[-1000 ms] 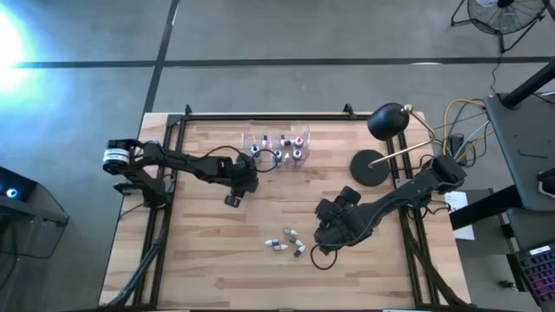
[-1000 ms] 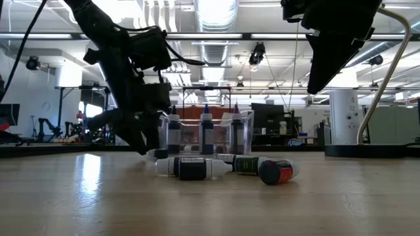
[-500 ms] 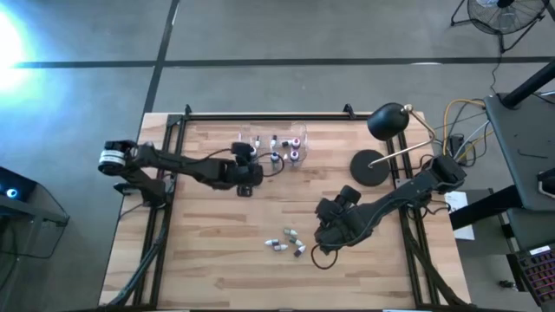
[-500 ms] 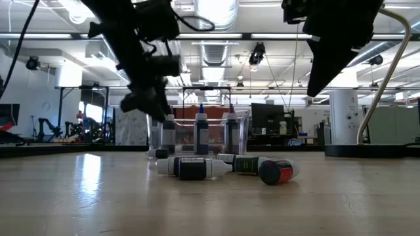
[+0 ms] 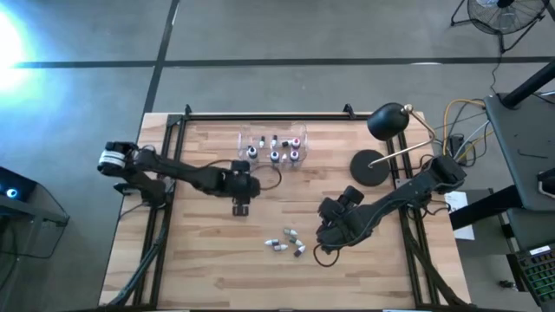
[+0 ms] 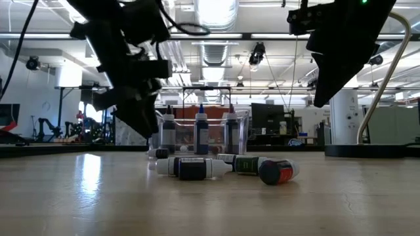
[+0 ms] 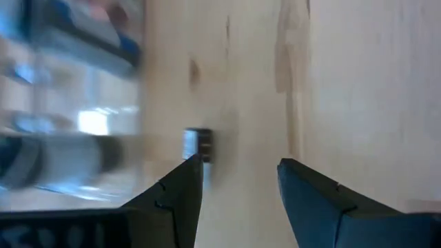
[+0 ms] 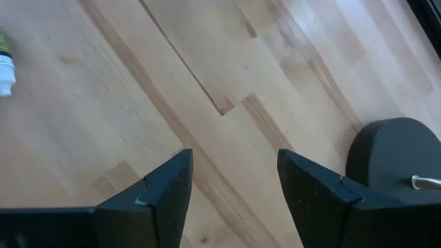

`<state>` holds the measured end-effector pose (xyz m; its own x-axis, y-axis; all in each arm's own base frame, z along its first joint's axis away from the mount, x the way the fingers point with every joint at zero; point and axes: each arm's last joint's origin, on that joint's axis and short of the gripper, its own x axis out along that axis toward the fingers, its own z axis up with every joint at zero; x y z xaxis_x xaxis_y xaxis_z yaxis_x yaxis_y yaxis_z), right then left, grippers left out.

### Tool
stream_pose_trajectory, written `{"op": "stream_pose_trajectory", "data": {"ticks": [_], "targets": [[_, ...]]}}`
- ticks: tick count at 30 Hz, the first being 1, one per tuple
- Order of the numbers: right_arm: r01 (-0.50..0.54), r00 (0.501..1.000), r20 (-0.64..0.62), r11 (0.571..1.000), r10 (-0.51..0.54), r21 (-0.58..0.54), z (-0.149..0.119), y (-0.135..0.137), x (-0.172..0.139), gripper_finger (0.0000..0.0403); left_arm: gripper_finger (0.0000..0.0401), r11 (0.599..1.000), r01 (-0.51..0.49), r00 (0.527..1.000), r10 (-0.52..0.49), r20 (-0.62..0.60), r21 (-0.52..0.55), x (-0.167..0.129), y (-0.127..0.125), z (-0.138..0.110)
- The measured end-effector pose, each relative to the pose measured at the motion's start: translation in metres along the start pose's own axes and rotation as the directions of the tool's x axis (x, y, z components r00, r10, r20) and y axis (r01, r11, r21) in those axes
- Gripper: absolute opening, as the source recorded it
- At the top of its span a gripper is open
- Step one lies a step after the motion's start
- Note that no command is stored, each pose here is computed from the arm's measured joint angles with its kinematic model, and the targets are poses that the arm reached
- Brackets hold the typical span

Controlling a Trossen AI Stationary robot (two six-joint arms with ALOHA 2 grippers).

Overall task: Pick & Place food coloring
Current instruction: Put the small brown food coloring bottle into the transparent bin

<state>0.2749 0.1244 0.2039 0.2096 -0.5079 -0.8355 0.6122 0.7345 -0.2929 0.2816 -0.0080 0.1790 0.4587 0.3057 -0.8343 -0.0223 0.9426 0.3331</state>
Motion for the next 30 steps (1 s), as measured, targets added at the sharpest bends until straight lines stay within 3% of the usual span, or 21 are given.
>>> {"op": "stream_pose_trajectory", "data": {"ticks": [2, 4, 10, 16, 28, 30], "targets": [[-0.001, 1.000, 0.001, 1.000, 0.001, 0.001, 0.000, 0.000, 0.000, 0.0206, 0.0163, 0.996, 0.051, 0.999, -0.052, -0.005, -0.072, 0.004, 0.008, -0.001], [-0.002, 1.000, 0.001, 1.000, 0.002, 0.002, 0.000, 0.000, 0.000, 0.0206, 0.0163, 0.994, 0.039, 0.999, -0.040, -0.009, -0.103, 0.008, 0.017, -0.002], [-0.006, 1.000, 0.003, 1.000, 0.006, 0.016, 0.000, 0.001, 0.000, 0.0206, 0.0163, 0.993, 0.067, 0.998, -0.069, -0.014, -0.101, 0.017, 0.038, -0.006], [-0.024, 1.000, 0.013, 0.999, 0.024, 0.033, 0.001, 0.003, 0.000, 0.0206, 0.0163, 0.991, 0.128, 0.991, -0.129, -0.028, -0.036, 0.026, 0.035, -0.010], [-0.034, 0.999, 0.017, 0.997, 0.033, 0.066, 0.002, 0.004, 0.000, 0.0206, 0.0163, 0.998, 0.055, 0.997, -0.057, -0.045, -0.033, 0.038, 0.033, -0.019], [-0.035, 0.999, 0.018, 0.997, 0.034, 0.067, 0.002, 0.004, 0.000, 0.0206, 0.0163, 1.000, 0.001, 0.998, -0.002, -0.062, -0.026, 0.037, 0.031, -0.020]]}}
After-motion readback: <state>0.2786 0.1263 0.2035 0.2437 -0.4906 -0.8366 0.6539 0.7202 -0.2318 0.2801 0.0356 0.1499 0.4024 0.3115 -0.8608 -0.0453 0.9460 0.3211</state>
